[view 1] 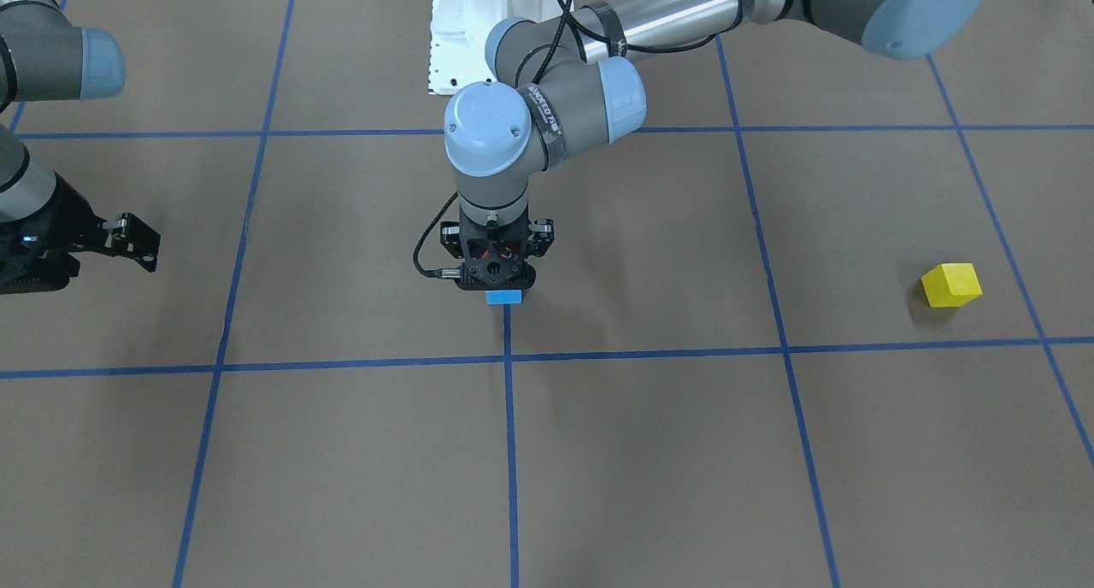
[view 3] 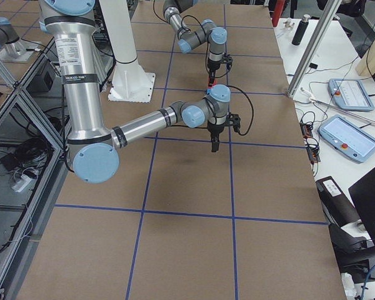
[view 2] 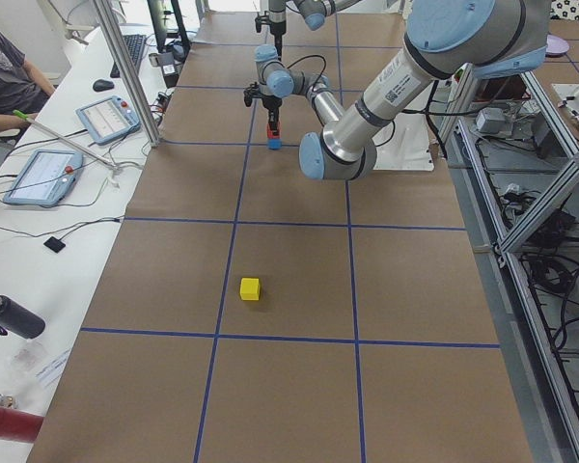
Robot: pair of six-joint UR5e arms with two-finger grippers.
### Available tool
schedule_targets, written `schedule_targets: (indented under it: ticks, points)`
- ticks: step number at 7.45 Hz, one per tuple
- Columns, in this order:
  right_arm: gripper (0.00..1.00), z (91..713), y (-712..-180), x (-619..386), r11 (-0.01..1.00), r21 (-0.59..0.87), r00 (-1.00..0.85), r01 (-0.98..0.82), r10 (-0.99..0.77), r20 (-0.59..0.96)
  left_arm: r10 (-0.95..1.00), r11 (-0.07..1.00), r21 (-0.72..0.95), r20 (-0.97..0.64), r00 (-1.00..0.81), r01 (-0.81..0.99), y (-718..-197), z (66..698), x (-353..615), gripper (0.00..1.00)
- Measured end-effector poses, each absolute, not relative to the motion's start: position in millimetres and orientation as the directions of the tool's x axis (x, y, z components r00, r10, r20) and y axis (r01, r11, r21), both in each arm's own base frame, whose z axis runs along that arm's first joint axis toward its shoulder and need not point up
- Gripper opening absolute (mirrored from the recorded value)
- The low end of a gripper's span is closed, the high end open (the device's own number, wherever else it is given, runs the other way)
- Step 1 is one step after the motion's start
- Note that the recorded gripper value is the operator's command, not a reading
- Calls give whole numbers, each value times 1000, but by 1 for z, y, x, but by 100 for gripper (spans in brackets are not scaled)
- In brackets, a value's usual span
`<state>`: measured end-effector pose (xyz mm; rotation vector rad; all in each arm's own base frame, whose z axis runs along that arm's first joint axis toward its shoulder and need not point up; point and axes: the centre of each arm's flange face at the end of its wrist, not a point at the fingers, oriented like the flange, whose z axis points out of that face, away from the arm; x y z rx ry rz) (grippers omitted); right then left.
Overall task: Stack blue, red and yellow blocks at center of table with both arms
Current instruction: 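Lower the red cube onto the blue cube and open the left gripper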
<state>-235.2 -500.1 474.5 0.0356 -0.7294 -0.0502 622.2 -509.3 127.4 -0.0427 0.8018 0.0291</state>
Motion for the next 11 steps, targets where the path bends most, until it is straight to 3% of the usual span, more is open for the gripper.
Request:
schedule_targets:
  ticks: [7, 8, 9, 11]
  points:
    - [100, 474, -500, -235, 998, 50, 745, 32, -58, 665, 17, 999, -19, -720, 694, -45, -511, 129, 619, 0]
    - [100, 475, -500, -235, 998, 50, 745, 32, -58, 664, 17, 999, -19, -719, 695, -44, -511, 129, 619, 4]
    - [100, 475, -500, -235, 998, 50, 745, 32, -57, 664, 16, 999, -20, -719, 695, -44, -511, 130, 619, 22]
    - [100, 475, -501, -235, 998, 50, 745, 32, -57, 664, 18, 999, -15, -721, 693, -42, -511, 129, 619, 22]
